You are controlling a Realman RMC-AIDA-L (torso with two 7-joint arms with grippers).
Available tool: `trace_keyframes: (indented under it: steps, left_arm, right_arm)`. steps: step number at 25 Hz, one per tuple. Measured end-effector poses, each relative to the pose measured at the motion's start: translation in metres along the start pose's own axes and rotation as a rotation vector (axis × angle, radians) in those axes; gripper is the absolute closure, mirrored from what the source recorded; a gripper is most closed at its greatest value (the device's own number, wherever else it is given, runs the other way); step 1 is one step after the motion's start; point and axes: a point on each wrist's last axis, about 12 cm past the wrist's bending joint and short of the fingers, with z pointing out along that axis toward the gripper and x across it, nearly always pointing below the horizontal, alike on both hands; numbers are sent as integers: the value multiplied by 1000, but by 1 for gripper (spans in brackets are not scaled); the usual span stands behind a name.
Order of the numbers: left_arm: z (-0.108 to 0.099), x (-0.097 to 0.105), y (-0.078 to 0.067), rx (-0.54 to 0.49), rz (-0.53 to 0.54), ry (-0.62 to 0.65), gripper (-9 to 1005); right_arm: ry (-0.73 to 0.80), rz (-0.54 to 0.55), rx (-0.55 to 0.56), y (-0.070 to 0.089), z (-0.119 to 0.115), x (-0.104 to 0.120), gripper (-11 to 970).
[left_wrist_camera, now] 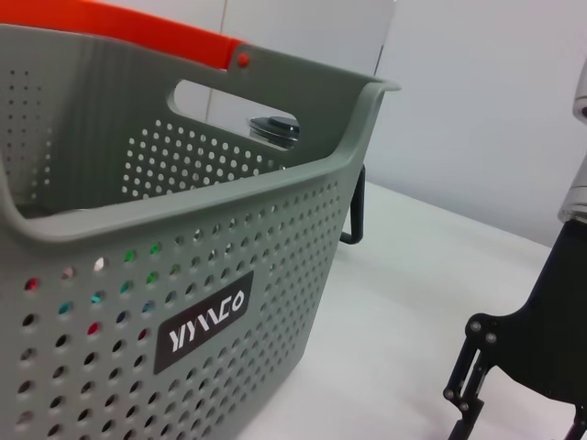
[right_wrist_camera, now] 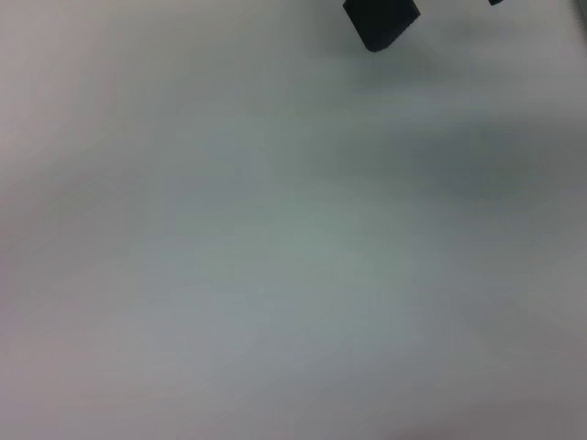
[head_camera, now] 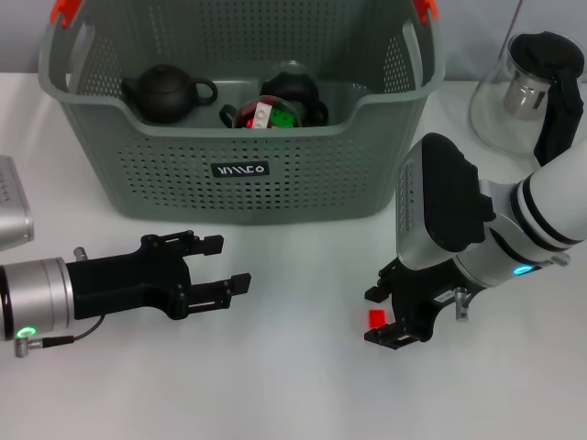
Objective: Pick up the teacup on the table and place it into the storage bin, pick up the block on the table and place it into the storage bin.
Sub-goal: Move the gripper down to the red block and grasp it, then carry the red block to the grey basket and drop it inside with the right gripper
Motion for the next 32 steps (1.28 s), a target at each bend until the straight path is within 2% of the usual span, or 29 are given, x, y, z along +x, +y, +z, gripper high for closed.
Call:
trace_keyframes:
  steps: [9,20,24,26,27,28,32]
  left_arm:
    - [2,2,0,-2,-12,2,261]
    - [3,3,0,-6,-17,5,261]
    - [3,3,1,-10,-17,7,260]
    - [3,3,1,-10,-17,7,260]
    - [3,3,1,-11,-17,6,260]
    - [2,3,1,-12,-17,6,260]
    - [2,3,1,-15,-17,5,260]
  right_arm:
    - [-5,0,-4,0,0,-1,396]
    - [-4,3,-7,0,-1,-1,762]
    - [-13,11,-13,0,-4,-1,763]
    - [-30,23,-34,-1,-13,-2,763]
    - [-73,38,-57,-2,-29,-3,763]
    - [-73,38,-57,-2,-29,-3,763]
    - [-283,75,-76,-9,-85,-12,762]
